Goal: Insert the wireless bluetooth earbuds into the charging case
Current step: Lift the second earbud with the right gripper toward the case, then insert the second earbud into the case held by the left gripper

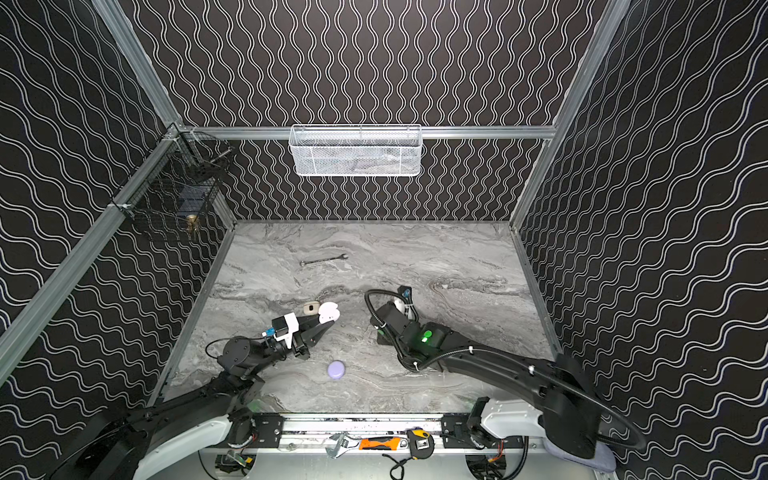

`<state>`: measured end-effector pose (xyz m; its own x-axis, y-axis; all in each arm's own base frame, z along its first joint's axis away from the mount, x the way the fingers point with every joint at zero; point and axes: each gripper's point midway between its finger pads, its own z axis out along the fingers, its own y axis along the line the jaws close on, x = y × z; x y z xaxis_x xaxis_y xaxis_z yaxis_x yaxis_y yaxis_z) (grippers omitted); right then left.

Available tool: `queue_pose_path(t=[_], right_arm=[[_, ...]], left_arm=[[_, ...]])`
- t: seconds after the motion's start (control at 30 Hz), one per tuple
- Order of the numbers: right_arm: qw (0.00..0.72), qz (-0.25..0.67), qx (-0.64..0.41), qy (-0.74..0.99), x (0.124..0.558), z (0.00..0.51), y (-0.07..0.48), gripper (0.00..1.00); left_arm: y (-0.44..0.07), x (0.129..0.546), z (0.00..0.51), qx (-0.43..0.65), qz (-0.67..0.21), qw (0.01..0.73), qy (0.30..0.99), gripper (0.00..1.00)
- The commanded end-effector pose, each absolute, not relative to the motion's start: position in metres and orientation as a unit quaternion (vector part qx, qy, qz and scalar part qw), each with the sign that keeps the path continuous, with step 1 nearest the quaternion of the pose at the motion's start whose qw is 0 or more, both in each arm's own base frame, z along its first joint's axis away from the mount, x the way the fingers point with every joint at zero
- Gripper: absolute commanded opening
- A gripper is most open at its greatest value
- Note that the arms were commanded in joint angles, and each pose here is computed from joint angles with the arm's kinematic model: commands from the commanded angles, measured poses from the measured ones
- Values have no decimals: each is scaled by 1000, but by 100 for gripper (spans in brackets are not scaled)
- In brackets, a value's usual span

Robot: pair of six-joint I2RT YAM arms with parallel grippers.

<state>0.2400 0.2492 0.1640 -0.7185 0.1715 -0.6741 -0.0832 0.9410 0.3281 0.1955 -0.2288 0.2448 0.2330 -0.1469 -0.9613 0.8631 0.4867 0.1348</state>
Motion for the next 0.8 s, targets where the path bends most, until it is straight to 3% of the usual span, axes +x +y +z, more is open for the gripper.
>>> queue_pose_path(t=[0.0,0.13,0.33,0.77], right_arm=[[461,179,22,869,247,227,253,13],[533,244,3,810,228,301,278,13],[571,321,-23,755,206,343,310,10],[580,354,-85,729,185,333,359,9]], left_arm=[[-227,189,258,352,-370,717,473,0],[-226,187,261,350,-374,719,469,0],[-225,185,263,352,-374,721,465,0],[-224,181,267,351,-378,724,457,0]])
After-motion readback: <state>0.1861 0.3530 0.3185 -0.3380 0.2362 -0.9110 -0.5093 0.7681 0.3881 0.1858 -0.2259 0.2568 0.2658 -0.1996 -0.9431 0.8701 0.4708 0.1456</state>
